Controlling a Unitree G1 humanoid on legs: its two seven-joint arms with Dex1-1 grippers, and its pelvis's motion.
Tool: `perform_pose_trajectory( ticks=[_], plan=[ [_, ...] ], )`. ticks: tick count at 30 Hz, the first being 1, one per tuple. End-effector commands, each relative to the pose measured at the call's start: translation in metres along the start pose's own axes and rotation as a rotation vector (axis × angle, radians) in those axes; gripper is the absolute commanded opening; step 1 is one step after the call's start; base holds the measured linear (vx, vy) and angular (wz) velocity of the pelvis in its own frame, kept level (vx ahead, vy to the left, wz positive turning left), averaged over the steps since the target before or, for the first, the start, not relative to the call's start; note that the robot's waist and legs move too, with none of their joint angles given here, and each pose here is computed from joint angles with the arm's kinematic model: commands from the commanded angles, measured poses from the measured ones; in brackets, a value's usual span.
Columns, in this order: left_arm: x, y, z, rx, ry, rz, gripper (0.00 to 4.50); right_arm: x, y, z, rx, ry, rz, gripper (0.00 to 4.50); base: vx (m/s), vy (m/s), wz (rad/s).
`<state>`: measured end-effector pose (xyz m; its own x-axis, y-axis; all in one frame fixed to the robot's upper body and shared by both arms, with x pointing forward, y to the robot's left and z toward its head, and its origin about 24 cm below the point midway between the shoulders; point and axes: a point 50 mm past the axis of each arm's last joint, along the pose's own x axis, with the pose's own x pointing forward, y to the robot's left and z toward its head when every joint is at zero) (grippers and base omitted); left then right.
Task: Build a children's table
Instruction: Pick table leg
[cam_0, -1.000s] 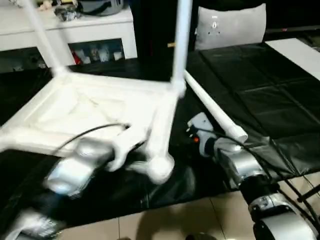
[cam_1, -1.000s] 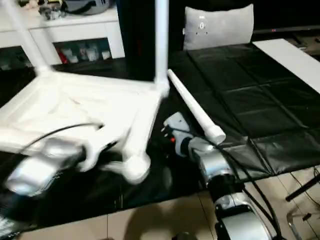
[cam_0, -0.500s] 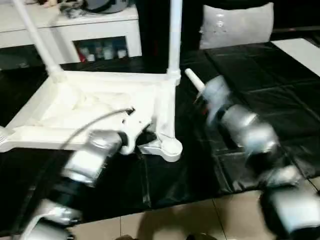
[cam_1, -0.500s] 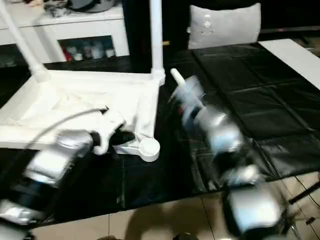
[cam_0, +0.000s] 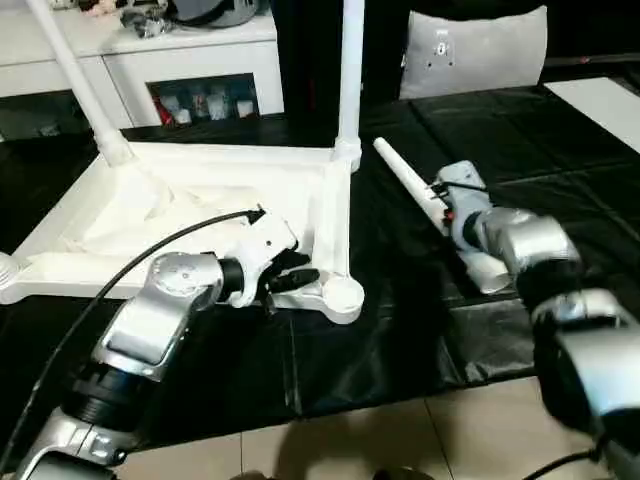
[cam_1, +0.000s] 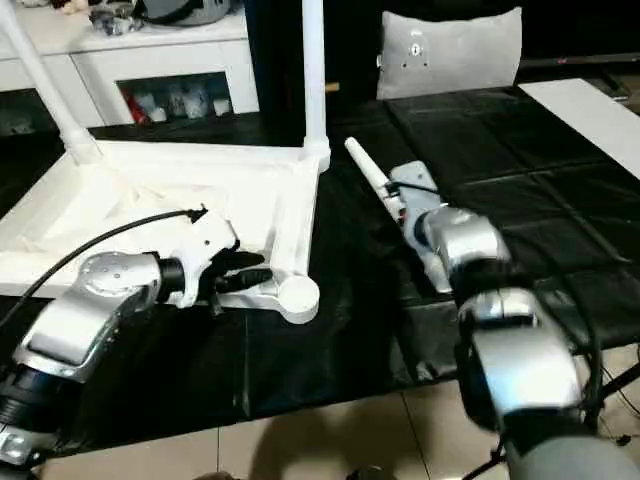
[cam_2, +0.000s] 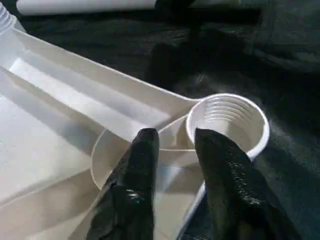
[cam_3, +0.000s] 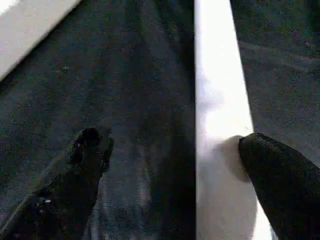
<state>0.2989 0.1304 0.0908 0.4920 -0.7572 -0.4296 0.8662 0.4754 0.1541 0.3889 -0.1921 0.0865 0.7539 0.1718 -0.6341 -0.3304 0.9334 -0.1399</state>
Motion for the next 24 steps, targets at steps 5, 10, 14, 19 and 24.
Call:
perform_pose_trajectory(
  ticks=[5,10,14,19,24],
  plan=[
    [-0.002,-0.003,0.0,0.012,0.01,-0.021,2.07,0.0,-0.009,-0.011,0.014,0.089,-0.04,3.96,0.0,0.0,0.0],
    [-0.004,-0.005,-0.001,0.011,0.021,-0.035,2.43,-0.003,-0.016,-0.016,0.004,0.141,-0.044,3.53,0.0,0.0,0.0],
    [-0.004,-0.006,-0.001,0.015,0.026,-0.048,2.78,-0.006,-0.021,-0.023,-0.007,0.183,-0.037,3.22,0.0,0.0,0.0],
    [-0.005,-0.007,-0.001,0.015,0.028,-0.06,3.19,-0.01,-0.028,-0.031,0.001,0.22,-0.007,2.78,0.0,0.0,0.0],
    [-0.005,-0.008,-0.001,0.016,0.03,-0.067,3.55,-0.011,-0.029,-0.039,0.0,0.255,0.025,2.33,0.0,0.0,0.0]
  ],
)
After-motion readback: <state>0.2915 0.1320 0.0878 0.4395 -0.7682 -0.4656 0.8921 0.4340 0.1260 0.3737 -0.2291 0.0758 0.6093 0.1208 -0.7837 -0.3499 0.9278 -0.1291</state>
